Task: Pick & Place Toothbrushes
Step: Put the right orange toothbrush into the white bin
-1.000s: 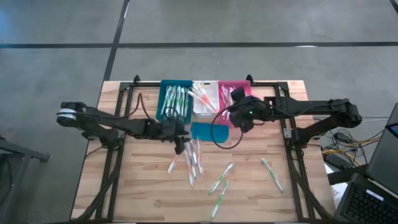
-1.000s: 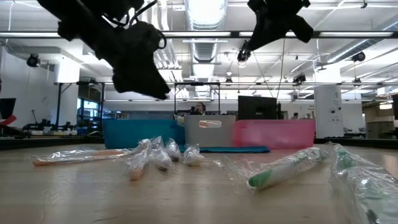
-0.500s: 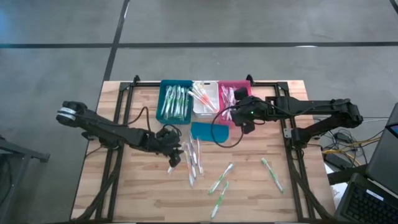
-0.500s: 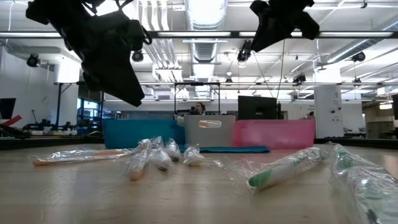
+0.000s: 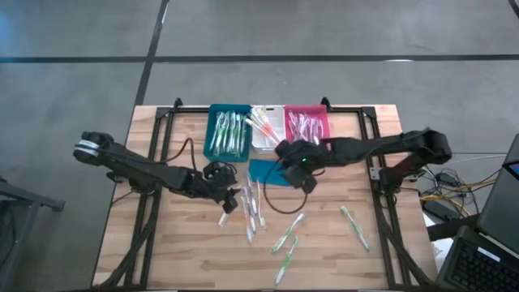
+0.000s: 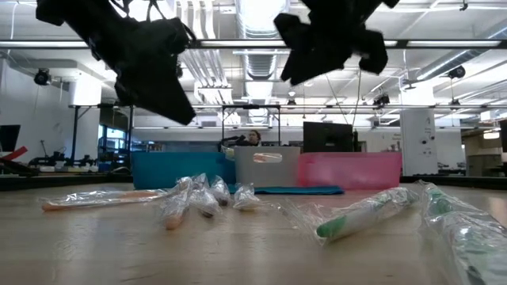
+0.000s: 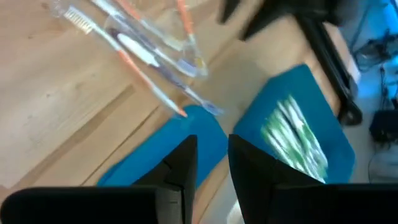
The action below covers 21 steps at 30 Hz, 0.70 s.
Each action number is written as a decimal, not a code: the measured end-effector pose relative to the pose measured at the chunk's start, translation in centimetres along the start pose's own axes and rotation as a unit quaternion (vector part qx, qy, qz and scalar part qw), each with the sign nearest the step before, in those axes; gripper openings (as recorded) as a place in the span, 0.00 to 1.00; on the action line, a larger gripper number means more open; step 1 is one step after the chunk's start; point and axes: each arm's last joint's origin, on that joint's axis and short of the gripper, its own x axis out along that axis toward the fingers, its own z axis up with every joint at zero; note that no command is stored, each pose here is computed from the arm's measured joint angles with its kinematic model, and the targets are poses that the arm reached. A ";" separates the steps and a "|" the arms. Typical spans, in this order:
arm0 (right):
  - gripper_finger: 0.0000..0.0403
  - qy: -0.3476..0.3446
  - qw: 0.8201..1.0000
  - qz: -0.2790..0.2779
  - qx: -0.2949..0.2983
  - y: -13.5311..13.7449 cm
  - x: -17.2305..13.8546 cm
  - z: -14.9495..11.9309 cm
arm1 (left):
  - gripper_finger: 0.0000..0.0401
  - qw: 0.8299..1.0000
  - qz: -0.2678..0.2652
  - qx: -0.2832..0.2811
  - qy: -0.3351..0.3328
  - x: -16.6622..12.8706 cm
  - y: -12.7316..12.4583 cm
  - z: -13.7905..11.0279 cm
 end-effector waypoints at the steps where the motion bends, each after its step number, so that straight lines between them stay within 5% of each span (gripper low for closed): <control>1: 0.21 0.002 1.000 0.006 -0.010 0.2 0.7 0.1 | 0.38 1.000 0.002 -0.002 -0.007 -0.2 0.0 0.2; 11: 0.16 0.029 0.994 0.046 -0.098 3.0 7.8 1.2 | 0.38 0.989 0.061 -0.022 -0.133 -3.8 1.5 2.3; 21: 0.32 0.074 0.987 0.065 -0.131 2.5 13.0 2.3 | 0.38 0.983 0.071 -0.010 -0.171 -5.3 2.3 3.0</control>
